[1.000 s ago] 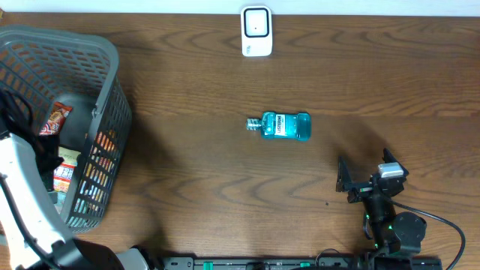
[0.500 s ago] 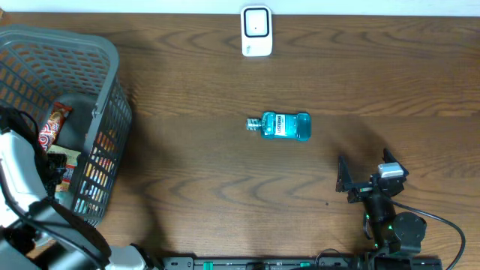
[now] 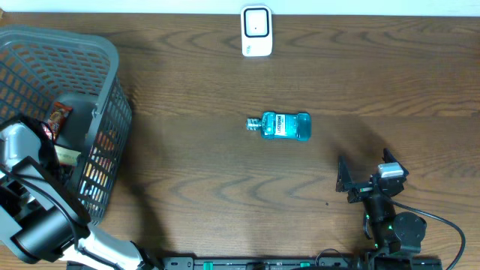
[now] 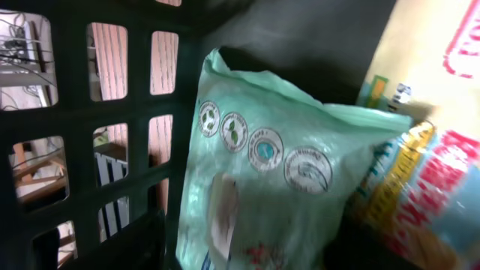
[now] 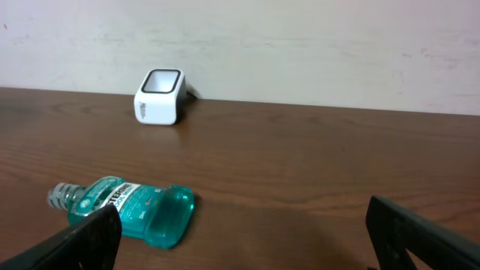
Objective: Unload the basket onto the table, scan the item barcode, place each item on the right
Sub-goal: 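Reach the left gripper into the basket and grasp the green wipes pack, then place the green wipes pack on the table beside the mouthwash, then reach the left gripper into the basket and grasp the yellow snack bag, then place the yellow snack bag on the table right of the wipes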
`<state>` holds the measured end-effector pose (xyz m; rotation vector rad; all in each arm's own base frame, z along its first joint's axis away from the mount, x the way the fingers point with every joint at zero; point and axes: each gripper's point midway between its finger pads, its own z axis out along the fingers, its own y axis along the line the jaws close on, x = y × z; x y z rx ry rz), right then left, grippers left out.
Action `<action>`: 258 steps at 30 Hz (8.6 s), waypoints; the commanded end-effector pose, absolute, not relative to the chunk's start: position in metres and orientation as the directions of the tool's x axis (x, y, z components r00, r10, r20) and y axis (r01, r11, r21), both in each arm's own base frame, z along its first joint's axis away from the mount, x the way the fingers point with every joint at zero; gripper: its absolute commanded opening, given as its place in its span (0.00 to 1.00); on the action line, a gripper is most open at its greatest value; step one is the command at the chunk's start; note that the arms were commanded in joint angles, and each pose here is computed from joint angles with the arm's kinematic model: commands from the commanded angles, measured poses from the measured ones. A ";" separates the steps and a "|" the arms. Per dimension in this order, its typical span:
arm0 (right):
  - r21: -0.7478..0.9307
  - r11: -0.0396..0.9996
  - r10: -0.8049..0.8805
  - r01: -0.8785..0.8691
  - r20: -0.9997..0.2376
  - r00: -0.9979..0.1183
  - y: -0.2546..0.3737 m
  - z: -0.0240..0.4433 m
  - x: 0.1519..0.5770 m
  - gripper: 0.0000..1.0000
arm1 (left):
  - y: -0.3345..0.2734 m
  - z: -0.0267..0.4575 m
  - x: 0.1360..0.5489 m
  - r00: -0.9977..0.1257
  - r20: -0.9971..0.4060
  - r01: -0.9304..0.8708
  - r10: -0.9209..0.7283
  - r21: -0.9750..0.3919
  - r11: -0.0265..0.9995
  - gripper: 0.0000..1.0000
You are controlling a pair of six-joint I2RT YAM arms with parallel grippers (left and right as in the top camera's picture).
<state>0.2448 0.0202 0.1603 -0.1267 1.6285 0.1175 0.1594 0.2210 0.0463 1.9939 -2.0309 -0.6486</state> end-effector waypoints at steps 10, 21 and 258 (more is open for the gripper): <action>-0.015 0.988 -0.025 -0.155 -0.998 -0.063 0.020 0.159 0.245 0.99 | 0.205 0.010 0.131 -0.074 -0.105 -0.848 -0.992 0.530 0.007 0.08; -0.015 0.988 -0.025 -0.155 -0.998 -0.063 0.020 0.159 0.245 0.99 | 0.229 0.112 0.185 -0.034 -0.093 -0.909 -0.995 0.417 -0.008 0.07; -0.015 0.988 -0.025 -0.155 -0.998 -0.063 0.020 0.159 0.245 0.99 | -0.313 0.186 0.339 -0.822 -0.563 0.278 -0.081 -0.522 0.806 0.51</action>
